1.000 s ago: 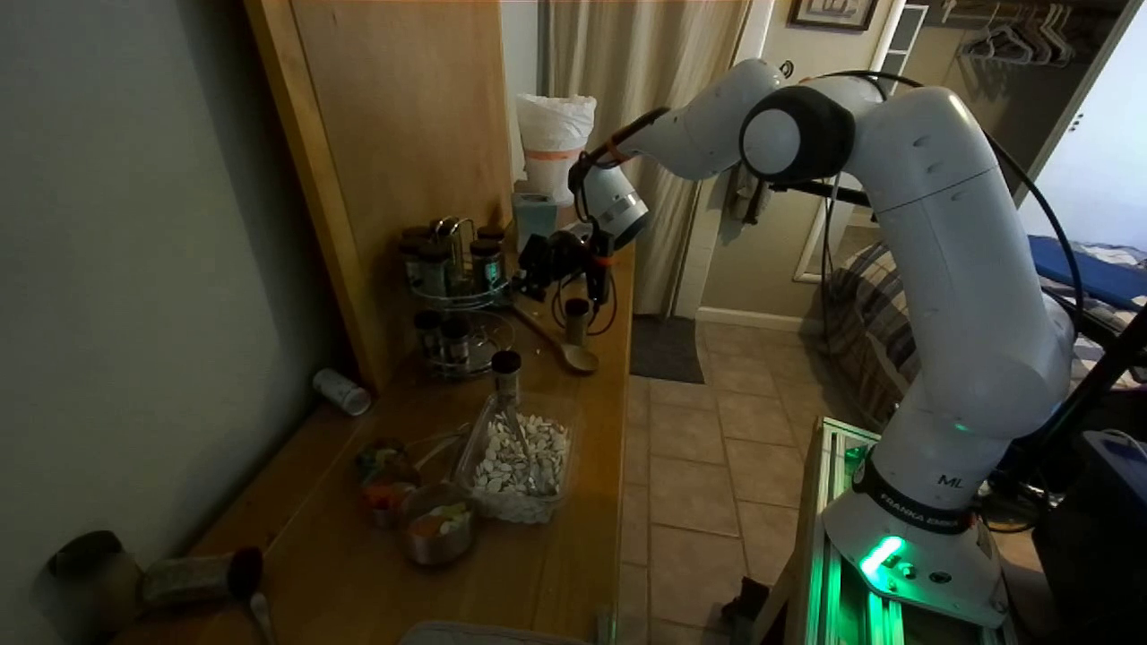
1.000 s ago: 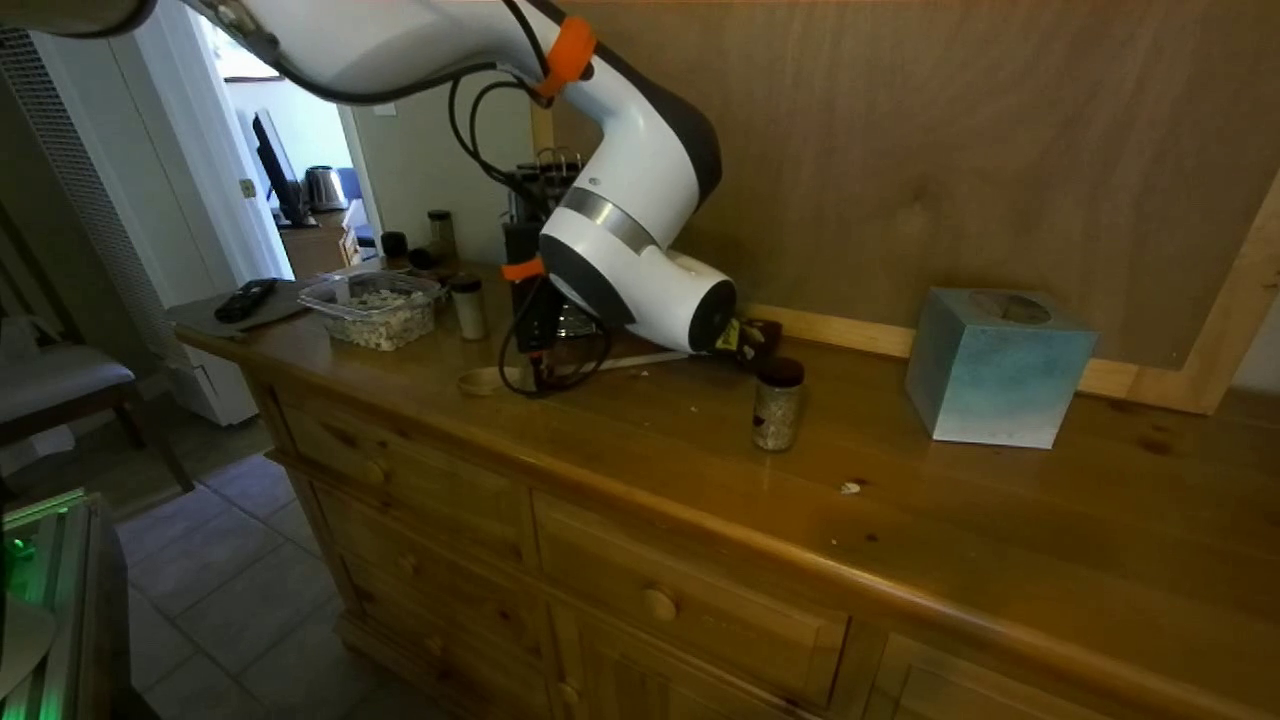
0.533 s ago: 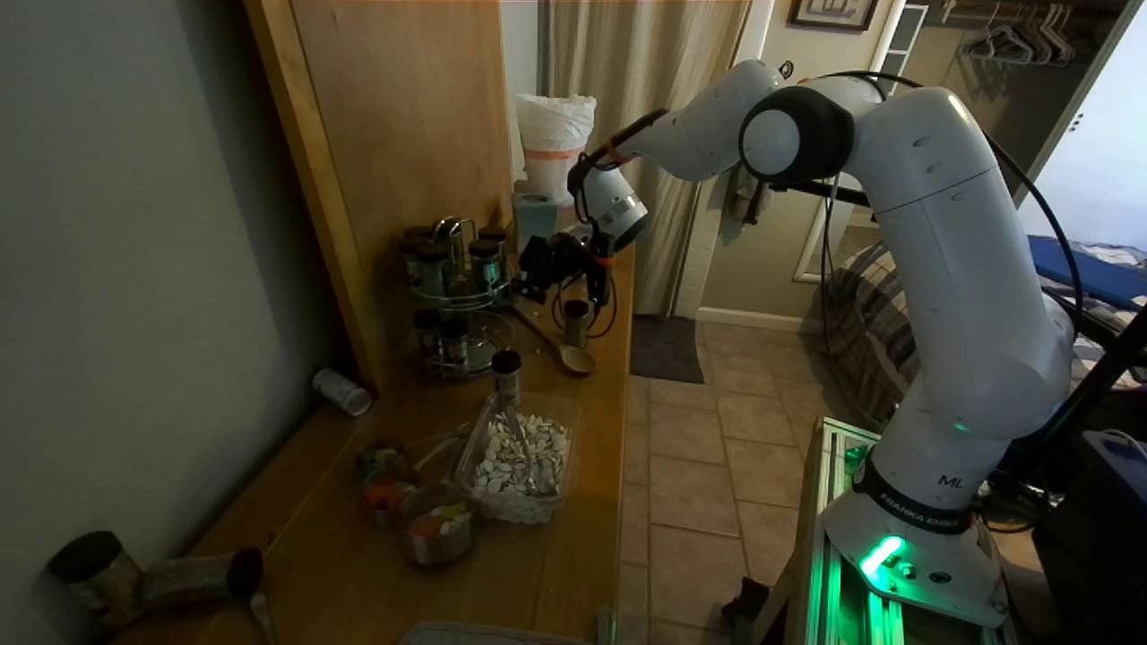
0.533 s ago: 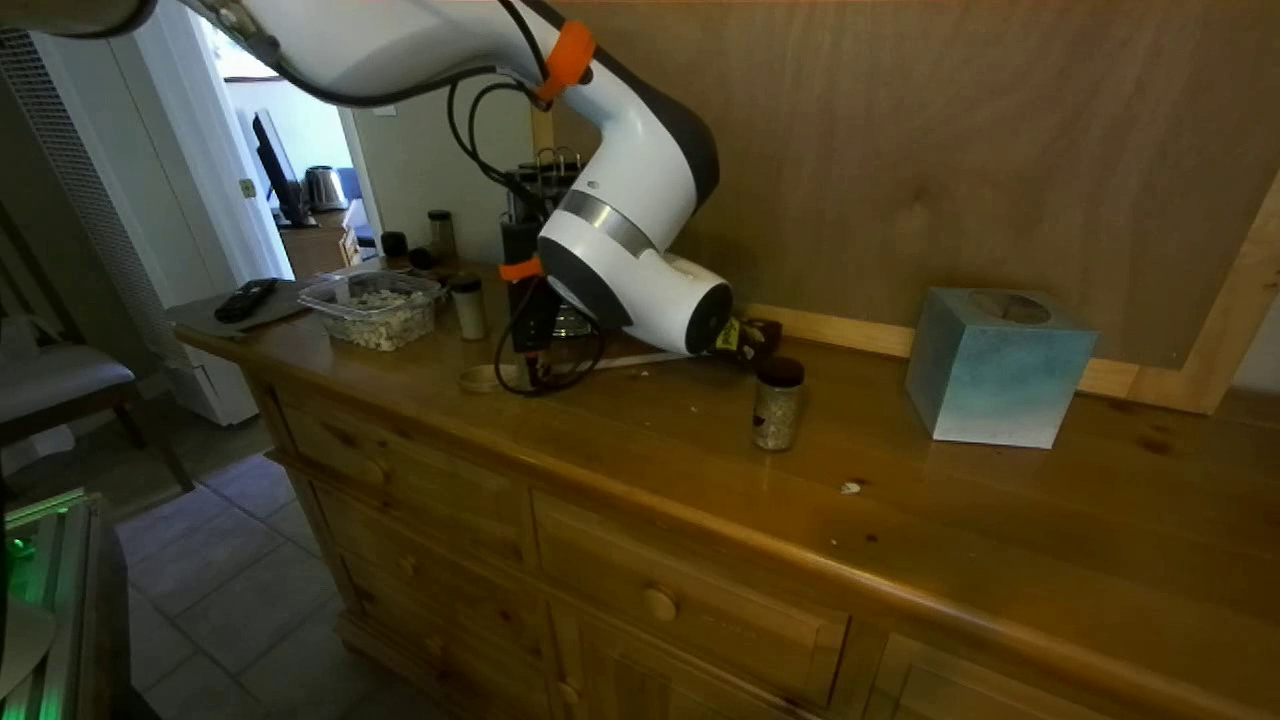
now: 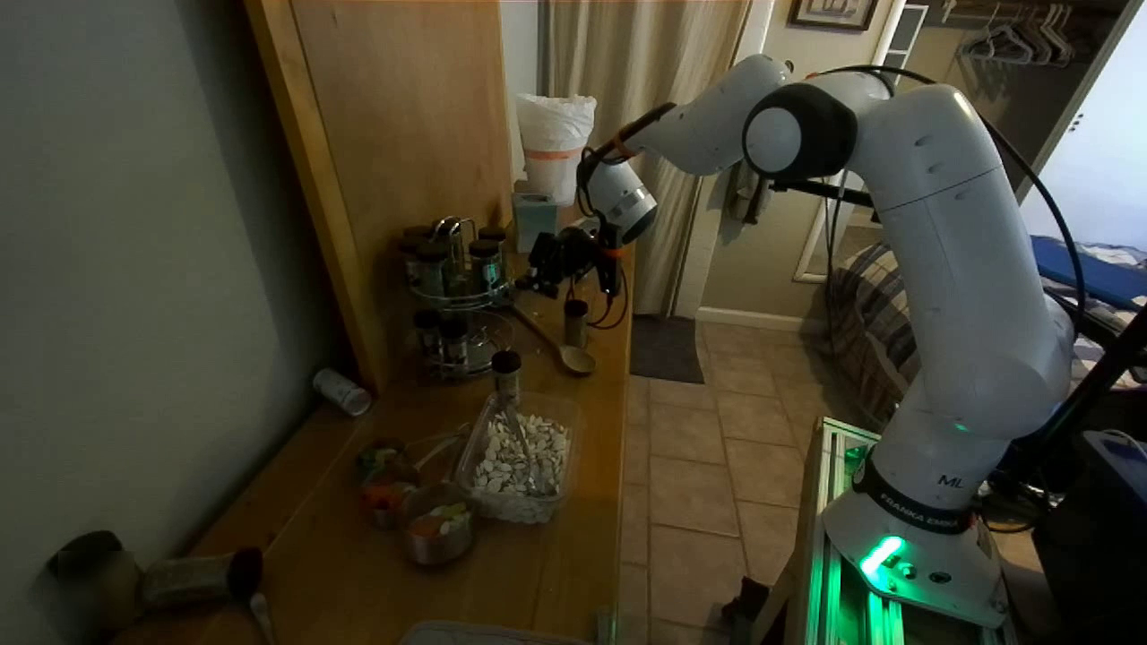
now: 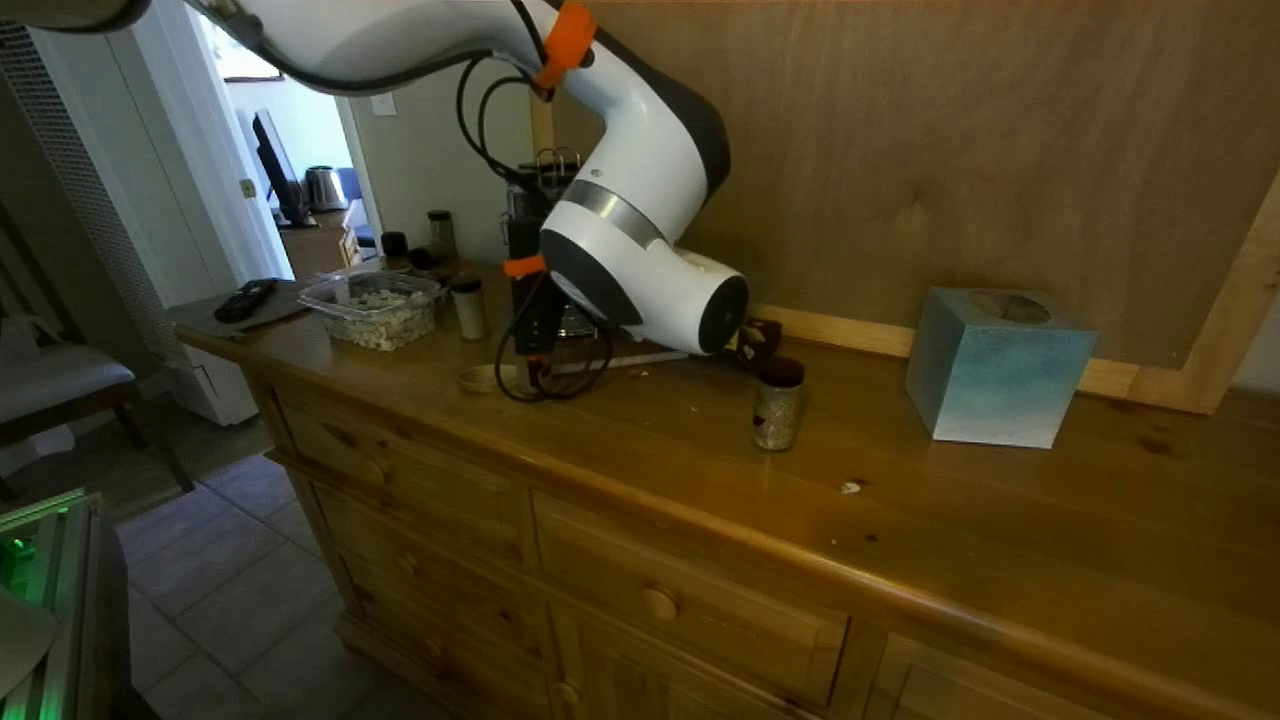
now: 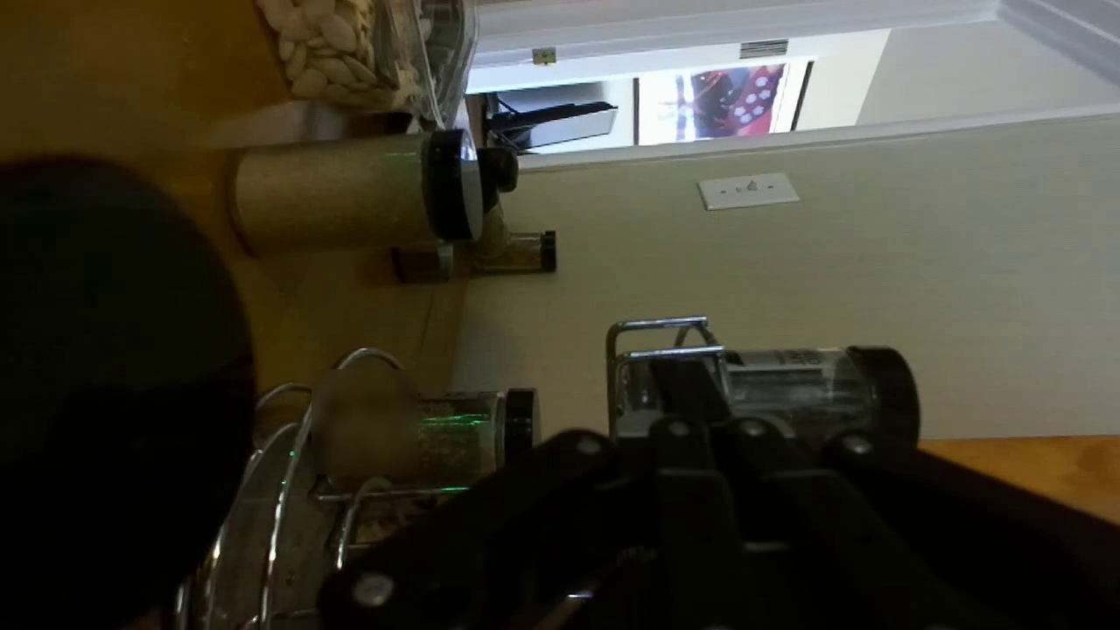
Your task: Turn the seasoning rack to the left
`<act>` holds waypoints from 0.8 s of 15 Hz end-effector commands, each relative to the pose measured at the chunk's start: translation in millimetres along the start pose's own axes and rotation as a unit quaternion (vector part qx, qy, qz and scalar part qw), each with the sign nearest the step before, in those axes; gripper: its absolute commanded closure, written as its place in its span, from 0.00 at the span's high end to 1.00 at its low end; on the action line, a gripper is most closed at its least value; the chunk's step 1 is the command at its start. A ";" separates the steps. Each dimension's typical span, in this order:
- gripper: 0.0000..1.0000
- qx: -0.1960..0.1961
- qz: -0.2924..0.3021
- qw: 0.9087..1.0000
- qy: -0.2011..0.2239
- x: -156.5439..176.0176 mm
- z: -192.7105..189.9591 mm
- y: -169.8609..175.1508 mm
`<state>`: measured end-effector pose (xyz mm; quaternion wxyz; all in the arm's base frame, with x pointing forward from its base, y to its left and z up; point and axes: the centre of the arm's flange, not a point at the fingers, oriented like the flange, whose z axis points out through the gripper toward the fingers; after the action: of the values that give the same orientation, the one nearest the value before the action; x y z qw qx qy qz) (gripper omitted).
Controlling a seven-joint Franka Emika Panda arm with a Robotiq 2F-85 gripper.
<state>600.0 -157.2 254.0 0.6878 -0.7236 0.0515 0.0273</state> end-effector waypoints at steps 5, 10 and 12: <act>0.03 -0.133 0.002 0.991 -0.009 -20.5 -18.1 -39.2; 0.32 -0.246 -0.040 0.968 -0.040 -24.0 -5.6 -78.7; 0.44 -0.293 -0.055 0.953 -0.053 -24.6 4.6 -94.8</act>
<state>594.5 -168.3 326.6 0.5077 -0.8605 -0.0087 0.0414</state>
